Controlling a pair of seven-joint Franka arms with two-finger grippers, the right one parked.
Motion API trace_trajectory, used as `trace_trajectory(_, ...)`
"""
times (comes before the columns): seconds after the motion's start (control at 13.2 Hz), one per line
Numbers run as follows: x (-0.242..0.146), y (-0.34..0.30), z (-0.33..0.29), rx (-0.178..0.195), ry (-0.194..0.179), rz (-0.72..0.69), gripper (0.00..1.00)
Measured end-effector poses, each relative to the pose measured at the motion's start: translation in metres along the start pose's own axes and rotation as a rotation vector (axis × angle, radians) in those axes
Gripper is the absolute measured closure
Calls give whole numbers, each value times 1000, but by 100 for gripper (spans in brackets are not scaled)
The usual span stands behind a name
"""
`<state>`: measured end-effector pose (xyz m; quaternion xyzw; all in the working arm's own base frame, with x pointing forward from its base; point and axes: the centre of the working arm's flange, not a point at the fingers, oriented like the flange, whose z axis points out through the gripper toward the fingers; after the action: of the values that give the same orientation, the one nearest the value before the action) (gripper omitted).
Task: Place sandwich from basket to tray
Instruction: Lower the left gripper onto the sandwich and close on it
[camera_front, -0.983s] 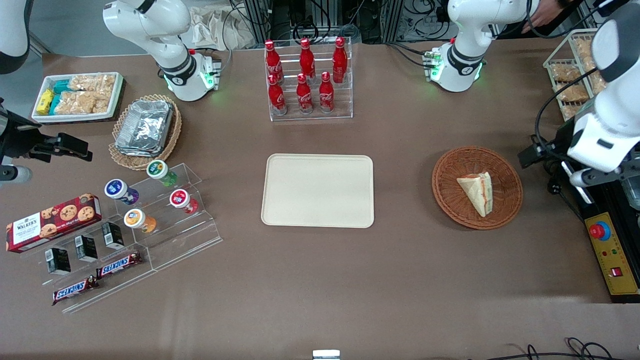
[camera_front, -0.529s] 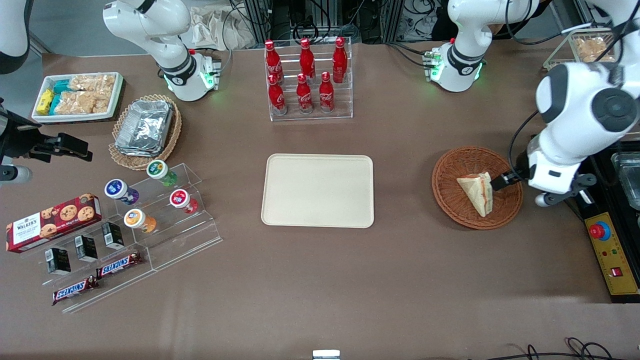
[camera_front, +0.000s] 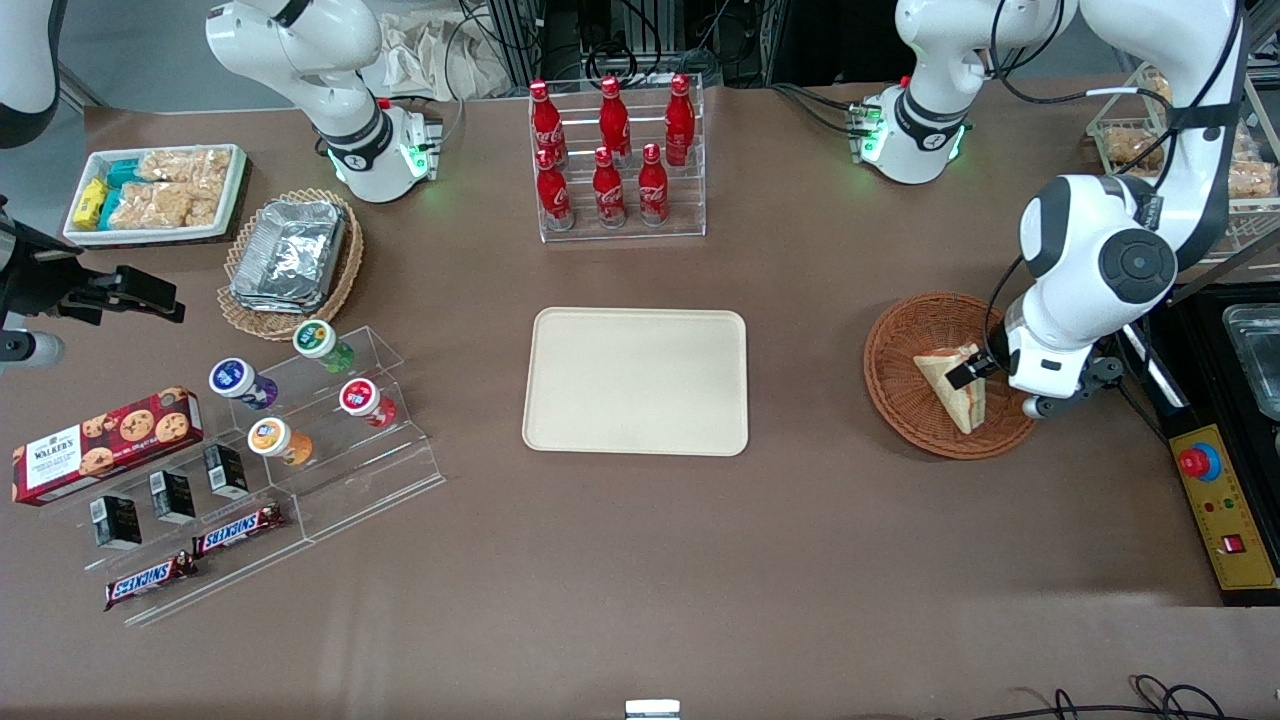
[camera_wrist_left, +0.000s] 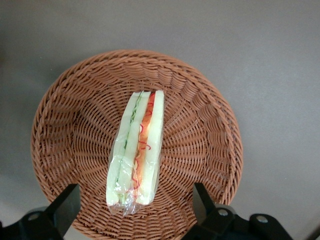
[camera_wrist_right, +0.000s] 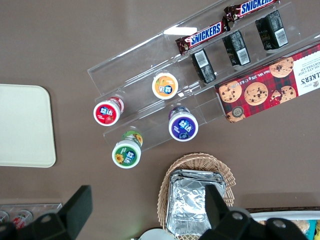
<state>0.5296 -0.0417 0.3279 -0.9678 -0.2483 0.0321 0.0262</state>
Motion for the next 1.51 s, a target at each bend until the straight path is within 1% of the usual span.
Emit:
trace_trajectory(0.38,-3,0,7,8,-13,-29,0)
trace_trajectory(0.53,-4,2,16,28,-16,-29,0)
trace_trajectory(0.61,-3,4,25,37,-11,-25,0)
trace_trajectory(0.68,-2,5,36,33,-4,-21,0)
trace_trajectory(0.91,-2,4,73,3,33,-12,0)
trace_trajectory(1.13,-4,3,87,0,33,-11,4)
trace_trajectory(1.21,-4,3,87,0,33,-11,11)
trace_trajectory(1.36,-4,3,87,0,33,-10,37)
trace_trajectory(1.51,-3,3,83,-1,39,-8,56)
